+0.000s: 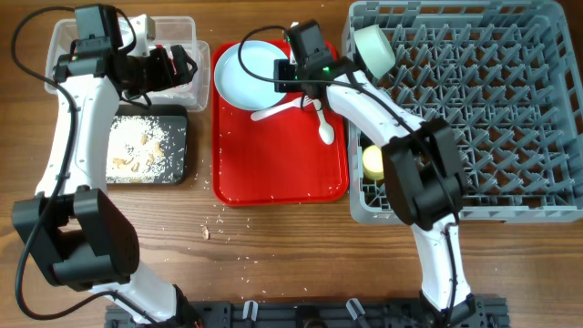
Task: Sort waste into correct bins and load items into the dishwasher rack
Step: 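Grasp the light blue plate with the right gripper and lift it to the rack, then stand the plate upright in the rack and release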
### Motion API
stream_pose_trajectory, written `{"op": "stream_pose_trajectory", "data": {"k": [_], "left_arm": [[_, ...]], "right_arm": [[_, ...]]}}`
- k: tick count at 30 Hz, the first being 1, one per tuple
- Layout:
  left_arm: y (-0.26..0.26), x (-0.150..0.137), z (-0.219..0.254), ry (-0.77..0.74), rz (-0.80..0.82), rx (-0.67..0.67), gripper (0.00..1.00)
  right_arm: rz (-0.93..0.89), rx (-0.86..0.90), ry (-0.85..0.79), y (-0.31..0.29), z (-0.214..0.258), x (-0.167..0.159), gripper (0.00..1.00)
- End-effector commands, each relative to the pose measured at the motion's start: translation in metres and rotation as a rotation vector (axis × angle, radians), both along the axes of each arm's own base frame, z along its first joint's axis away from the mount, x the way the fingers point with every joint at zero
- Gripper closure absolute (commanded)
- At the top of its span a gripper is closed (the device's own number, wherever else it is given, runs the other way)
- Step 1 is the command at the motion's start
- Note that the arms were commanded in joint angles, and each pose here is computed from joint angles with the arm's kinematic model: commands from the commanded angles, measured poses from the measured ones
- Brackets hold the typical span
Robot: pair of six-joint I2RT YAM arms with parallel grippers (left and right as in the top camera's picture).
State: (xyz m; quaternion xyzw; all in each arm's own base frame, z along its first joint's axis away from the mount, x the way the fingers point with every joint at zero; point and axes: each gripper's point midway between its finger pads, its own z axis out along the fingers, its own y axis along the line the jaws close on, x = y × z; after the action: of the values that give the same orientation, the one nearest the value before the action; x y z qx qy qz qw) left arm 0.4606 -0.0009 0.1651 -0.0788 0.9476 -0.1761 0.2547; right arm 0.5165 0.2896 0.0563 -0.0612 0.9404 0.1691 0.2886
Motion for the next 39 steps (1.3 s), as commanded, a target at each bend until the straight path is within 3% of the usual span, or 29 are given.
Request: {"op": "stream_pose_trajectory", "data": {"k": [1, 10, 12, 14, 19, 23, 27, 29, 32, 35, 39], "left_arm": [[0.002, 0.001, 0.008, -0.022, -0.002, 0.008, 0.00], [0.002, 0.001, 0.008, -0.022, -0.002, 0.008, 0.00], [0.002, 0.001, 0.008, -0.022, -0.002, 0.008, 0.00], [0.002, 0.001, 0.008, -0.022, -0.002, 0.008, 0.00], [0.002, 0.001, 0.008, -0.022, -0.002, 0.008, 0.00], [0.002, 0.001, 0.008, -0.022, -0.002, 0.008, 0.00], [0.002, 0.001, 0.008, -0.022, -0.002, 0.008, 0.00], [0.002, 0.001, 0.008, -0.022, -0.002, 0.008, 0.00], [0.002, 0.001, 0.008, -0.022, -0.002, 0.008, 0.00], [0.002, 0.001, 0.008, -0.022, -0.002, 0.008, 0.00], [0.002, 0.001, 0.007, -0.021, -0.002, 0.008, 0.00]], "right_arm": [[0.002, -0.005, 0.031, -0.001, -0.029, 0.002, 0.53], [0.003, -0.079, 0.078, -0.011, -0.061, -0.004, 0.68], [0.046, -0.112, 0.103, -0.012, -0.058, -0.010, 0.77], [0.085, -0.167, 0.137, -0.019, -0.058, -0.019, 0.96], [0.073, -0.171, 0.128, -0.025, -0.045, -0.017, 0.96], [0.057, -0.200, -0.040, -0.034, 0.032, -0.002, 0.96], [-0.105, -0.227, -0.315, -0.086, 0.182, 0.001, 0.96], [-0.319, -0.312, -0.502, -0.162, 0.283, -0.017, 0.96], [-0.581, -0.519, -0.618, -0.262, 0.362, -0.064, 0.96], [-0.620, -0.805, -0.574, -0.321, 0.373, -0.078, 0.96], [-0.483, -1.135, -0.368, -0.342, 0.318, -0.050, 0.96]]}}
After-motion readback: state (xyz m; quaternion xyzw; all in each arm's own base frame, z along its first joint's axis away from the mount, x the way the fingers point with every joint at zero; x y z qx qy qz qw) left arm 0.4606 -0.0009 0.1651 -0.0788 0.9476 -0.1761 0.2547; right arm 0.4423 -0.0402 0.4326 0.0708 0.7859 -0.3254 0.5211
